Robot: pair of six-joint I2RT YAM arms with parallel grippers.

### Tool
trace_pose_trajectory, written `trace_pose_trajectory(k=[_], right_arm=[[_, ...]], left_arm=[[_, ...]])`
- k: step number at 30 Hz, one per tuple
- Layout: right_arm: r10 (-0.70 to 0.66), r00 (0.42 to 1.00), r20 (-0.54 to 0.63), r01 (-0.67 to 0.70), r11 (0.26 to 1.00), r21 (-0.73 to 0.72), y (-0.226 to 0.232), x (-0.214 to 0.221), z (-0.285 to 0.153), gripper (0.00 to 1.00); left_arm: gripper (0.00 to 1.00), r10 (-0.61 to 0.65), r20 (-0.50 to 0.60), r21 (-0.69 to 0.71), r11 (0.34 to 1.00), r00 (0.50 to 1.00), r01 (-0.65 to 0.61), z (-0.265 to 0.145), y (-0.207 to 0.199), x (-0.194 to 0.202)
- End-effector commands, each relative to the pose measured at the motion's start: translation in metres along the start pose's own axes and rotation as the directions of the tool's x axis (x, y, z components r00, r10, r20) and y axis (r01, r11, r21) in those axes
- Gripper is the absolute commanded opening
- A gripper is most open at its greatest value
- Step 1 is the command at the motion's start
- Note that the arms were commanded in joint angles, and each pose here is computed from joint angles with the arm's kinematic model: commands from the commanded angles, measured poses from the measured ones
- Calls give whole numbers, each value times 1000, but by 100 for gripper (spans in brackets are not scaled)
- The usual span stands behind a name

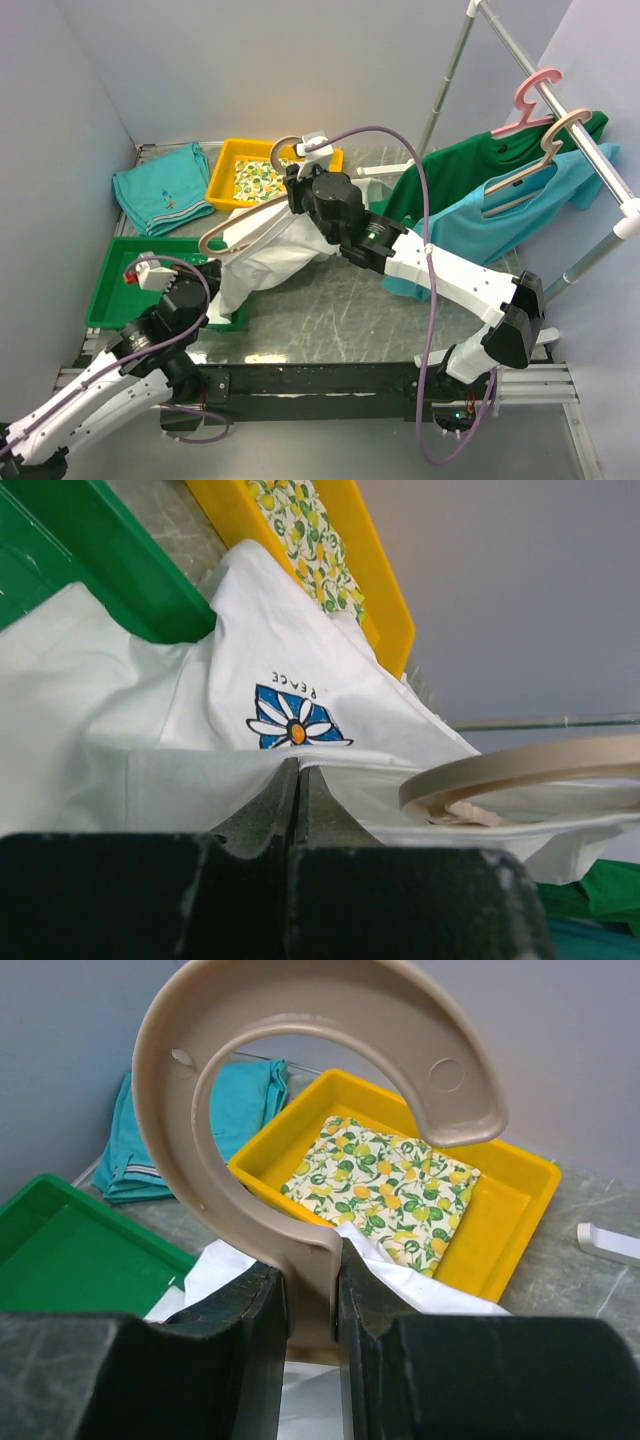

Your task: Place the t-shirt on the hanger

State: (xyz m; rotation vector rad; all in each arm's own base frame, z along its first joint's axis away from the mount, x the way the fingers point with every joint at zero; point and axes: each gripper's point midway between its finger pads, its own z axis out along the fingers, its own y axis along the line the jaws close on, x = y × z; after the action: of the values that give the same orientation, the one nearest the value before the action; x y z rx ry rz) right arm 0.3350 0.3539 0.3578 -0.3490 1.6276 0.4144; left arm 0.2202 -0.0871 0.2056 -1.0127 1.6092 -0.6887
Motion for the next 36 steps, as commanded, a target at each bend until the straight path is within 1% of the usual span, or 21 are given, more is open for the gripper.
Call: trace_pose_trajectory(k=[1, 7, 13, 16, 19, 20, 21, 22, 23, 24, 25, 26, 27, 28, 29, 30, 31, 32, 33, 35, 36], right_arm=[[-24, 993, 113, 15, 996, 85, -25, -42, -9, 0], [-63, 992, 107, 49, 990, 131, -31, -43, -3, 0], [-84, 990, 110, 64, 982, 178, -36, -47, 2, 0], [-90, 987, 130, 67, 983, 172, -31, -59, 3, 0], [-114, 979, 171, 83, 980, 178, -23, -82, 3, 0], [-126, 978, 166, 94, 978, 188, -20, -81, 8, 0], [-124, 974, 190, 88, 978, 190, -19, -97, 7, 0], [-125, 973, 194, 88, 978, 187, -17, -101, 8, 0], [-125, 972, 201, 87, 979, 187, -14, -104, 10, 0], [-126, 966, 226, 86, 980, 181, -11, -117, 8, 0], [-129, 963, 238, 86, 980, 181, -8, -124, 7, 0], [-138, 960, 244, 93, 978, 184, -5, -126, 10, 0], [-148, 952, 268, 96, 976, 198, -5, -141, 7, 0], [-149, 949, 279, 95, 975, 200, -4, -146, 8, 0], [-160, 949, 272, 106, 973, 204, -1, -144, 15, 0], [-149, 944, 295, 88, 973, 212, -2, -158, 12, 0], [-149, 943, 299, 85, 973, 216, -2, -162, 13, 0], [-157, 946, 284, 95, 971, 220, 2, -157, 20, 0], [-140, 939, 313, 63, 968, 241, -2, -171, 18, 0], [-147, 945, 293, 49, 947, 318, -13, -169, 25, 0], [-122, 939, 320, 11, 945, 327, -18, -182, 21, 0]], left_arm=[[1, 108, 27, 23, 994, 994, -108, 3, -13, -16], [1, 148, 51, 31, 988, 988, -149, 4, -26, -35], [1, 181, 88, 59, 981, 980, -186, -9, -48, -60], [1, 223, 116, 77, 970, 968, -233, -18, -66, -76], [1, 250, 174, 123, 954, 952, -273, -30, -99, -101], [1, 265, 196, 146, 944, 944, -295, -38, -119, -113], [1, 281, 204, 166, 934, 938, -316, -41, -130, -117], [1, 281, 224, 210, 921, 933, -328, -45, -149, -123], [1, 340, 247, 230, 889, 908, -395, -48, -171, -130], [1, 371, 231, 277, 861, 900, -426, -49, -188, -125], [1, 395, 237, 302, 839, 888, -453, -50, -204, -126], [1, 447, 256, 323, 796, 857, -512, -49, -229, -128], [1, 468, 255, 360, 767, 847, -532, -51, -244, -126], [1, 489, 253, 378, 744, 835, -551, -44, -260, -119], [1, 476, 296, 419, 714, 828, -560, -57, -284, -133], [1, 475, 304, 444, 696, 826, -564, -60, -296, -134], [1, 509, 282, 477, 661, 813, -579, -53, -308, -119], [1, 499, 295, 490, 654, 815, -577, -61, -321, -128], [1, 504, 291, 491, 651, 814, -579, -59, -325, -127], [1, 505, 275, 492, 657, 818, -571, -51, -327, -120], [1, 513, 271, 488, 657, 815, -575, -49, -325, -118]])
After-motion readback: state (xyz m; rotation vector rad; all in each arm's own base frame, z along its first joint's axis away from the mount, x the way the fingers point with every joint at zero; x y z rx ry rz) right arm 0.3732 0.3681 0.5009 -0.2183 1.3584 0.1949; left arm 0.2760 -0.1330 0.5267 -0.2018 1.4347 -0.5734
